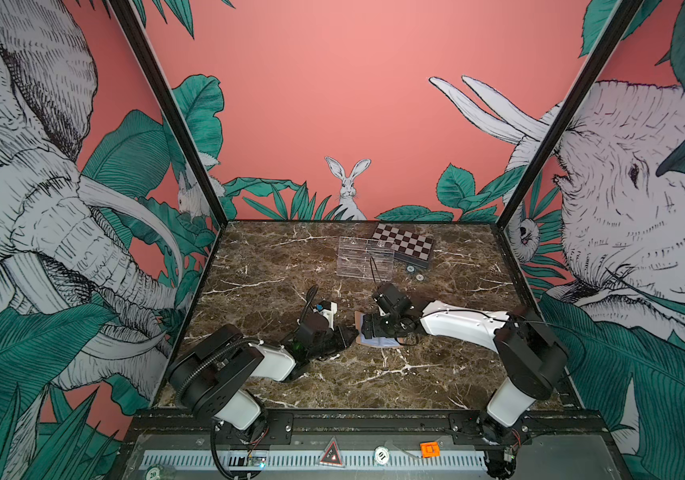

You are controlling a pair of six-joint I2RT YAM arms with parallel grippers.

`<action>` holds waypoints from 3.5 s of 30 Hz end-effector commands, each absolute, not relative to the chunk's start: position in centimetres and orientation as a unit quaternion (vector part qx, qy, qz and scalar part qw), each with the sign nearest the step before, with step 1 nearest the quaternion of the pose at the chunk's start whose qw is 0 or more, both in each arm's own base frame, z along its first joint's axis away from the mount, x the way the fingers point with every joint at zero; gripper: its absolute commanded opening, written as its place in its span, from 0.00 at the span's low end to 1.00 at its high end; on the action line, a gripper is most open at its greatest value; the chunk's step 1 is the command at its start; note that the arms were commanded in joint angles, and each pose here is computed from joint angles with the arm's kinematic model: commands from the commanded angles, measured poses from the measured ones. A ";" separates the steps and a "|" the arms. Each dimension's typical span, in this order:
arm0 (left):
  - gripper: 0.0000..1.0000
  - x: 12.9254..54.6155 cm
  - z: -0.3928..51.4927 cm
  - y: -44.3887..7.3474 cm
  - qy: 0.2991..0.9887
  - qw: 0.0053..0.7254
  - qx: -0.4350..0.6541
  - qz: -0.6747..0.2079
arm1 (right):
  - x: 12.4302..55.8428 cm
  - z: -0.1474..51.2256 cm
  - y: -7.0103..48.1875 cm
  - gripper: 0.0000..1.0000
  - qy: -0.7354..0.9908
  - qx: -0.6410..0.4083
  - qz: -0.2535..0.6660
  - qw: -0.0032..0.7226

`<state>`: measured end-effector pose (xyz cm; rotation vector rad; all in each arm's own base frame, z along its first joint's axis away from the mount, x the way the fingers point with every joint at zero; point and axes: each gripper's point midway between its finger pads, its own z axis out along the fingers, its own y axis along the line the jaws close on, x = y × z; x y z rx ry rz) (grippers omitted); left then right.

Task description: Take the credit cards out of the card holder

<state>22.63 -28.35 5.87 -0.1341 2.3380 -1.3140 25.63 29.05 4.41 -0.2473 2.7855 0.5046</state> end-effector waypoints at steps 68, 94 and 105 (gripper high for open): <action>0.00 22.4 6.0 -28.3 0.844 0.235 -0.045 -0.480 | 24.8 5.1 29.9 0.80 0.965 -0.086 0.186 0.163; 0.00 22.6 6.2 -28.5 0.843 0.236 -0.045 -0.482 | 24.7 3.6 27.0 0.56 0.974 -0.067 0.143 0.160; 0.00 22.5 6.1 -28.5 0.843 0.235 -0.044 -0.481 | 25.3 8.1 29.1 0.70 0.946 -0.072 0.237 0.208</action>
